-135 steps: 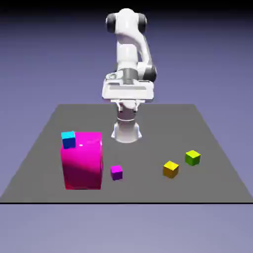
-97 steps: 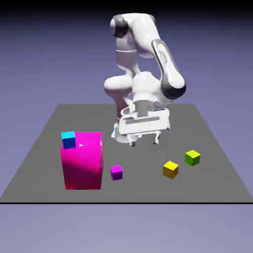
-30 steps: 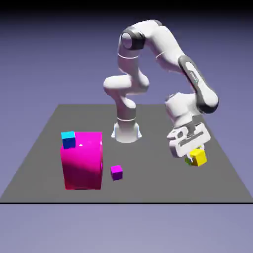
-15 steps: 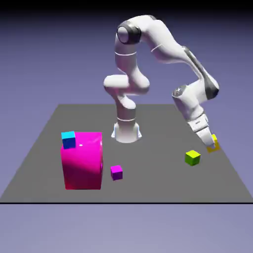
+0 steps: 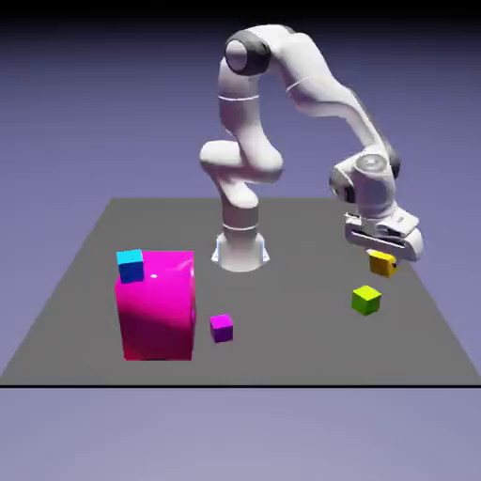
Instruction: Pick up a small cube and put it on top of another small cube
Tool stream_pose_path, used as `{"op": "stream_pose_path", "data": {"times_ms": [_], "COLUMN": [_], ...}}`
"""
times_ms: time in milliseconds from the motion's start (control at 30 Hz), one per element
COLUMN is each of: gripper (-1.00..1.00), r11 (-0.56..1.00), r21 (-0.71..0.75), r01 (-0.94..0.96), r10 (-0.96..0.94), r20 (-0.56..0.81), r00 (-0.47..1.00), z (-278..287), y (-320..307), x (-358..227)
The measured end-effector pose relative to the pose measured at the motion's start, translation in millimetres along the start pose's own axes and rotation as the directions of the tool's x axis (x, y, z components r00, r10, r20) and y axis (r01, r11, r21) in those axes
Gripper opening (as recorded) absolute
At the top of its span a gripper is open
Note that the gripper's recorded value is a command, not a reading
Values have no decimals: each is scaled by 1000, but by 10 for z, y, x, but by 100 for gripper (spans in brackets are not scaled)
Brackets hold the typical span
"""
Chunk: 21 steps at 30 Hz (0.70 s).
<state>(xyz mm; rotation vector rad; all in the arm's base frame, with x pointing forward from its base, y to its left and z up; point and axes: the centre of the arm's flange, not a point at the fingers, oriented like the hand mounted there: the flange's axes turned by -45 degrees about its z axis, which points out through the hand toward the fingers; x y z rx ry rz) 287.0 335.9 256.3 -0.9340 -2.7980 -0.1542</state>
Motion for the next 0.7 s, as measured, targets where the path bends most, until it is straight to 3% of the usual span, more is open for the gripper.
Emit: {"op": "stream_pose_path", "data": {"times_ms": [67, 600, 633, 700], "gripper": [-100, -100, 100, 100], "r11": [996, 996, 996, 996], "r21": [56, 52, 55, 54], "r01": [74, 70, 71, 71], "r10": [-76, -72, -73, -73], "r20": [33, 32, 32, 32], "r00": [997, 997, 997, 997], "z": [64, 713, 756, 755], "y": [-80, -103, -115, -113], "x": [33, -40, -39, -39]}}
